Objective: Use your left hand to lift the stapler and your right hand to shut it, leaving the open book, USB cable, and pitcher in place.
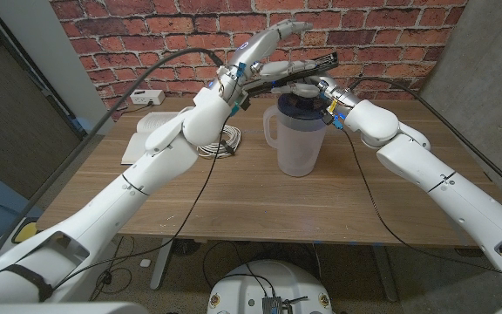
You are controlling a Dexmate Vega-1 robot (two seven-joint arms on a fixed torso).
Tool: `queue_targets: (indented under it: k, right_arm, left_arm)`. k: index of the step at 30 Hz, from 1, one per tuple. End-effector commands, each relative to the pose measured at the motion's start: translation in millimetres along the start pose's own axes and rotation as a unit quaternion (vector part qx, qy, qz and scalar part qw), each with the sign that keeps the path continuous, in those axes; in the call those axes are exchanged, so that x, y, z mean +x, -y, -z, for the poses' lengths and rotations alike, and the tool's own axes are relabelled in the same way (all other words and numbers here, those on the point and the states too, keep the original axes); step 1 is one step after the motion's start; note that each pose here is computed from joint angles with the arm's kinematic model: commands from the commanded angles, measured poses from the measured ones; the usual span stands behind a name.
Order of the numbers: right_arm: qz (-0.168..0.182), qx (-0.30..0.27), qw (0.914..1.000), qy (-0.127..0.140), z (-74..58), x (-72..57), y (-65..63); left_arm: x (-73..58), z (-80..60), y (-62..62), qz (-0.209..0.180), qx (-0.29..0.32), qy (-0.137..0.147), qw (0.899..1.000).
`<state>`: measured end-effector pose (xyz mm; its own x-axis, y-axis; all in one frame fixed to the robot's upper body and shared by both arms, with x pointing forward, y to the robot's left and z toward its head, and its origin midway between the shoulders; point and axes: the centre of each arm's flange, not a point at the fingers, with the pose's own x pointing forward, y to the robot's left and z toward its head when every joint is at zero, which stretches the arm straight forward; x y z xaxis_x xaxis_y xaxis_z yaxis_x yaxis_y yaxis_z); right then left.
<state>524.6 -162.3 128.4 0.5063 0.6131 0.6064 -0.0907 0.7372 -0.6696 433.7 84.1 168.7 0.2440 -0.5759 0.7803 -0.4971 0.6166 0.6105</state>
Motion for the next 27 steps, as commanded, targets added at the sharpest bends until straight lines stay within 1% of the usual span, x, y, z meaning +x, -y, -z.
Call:
queue_targets:
  k: [1, 8, 19, 23, 27]
  right_arm:
    - [-0.003, 0.003, 1.0, 0.002, 0.8, -0.2, -1.2]
    - [-0.005, 0.001, 1.0, 0.003, 1.3, 1.1, -1.2]
    - [-0.004, 0.001, 1.0, 0.003, 2.3, 1.4, -0.4]
    - [-0.005, 0.003, 1.0, 0.003, 3.4, 2.2, -0.5]
    - [-0.006, 0.003, 1.0, 0.004, 3.1, 3.5, -1.6]
  left_arm:
    - [4.6, -2.2, 2.8, 0.011, 0.009, -0.001, 1.0]
    - [7.7, 0.8, 5.4, 0.018, 0.009, -0.004, 1.0]
    - [13.3, -0.9, 12.3, 0.03, 0.02, 0.001, 0.999]
    - [18.4, -2.4, 15.5, 0.04, 0.031, 0.004, 0.999]
    - [21.2, -3.2, 16.3, 0.042, 0.037, 0.005, 0.998]
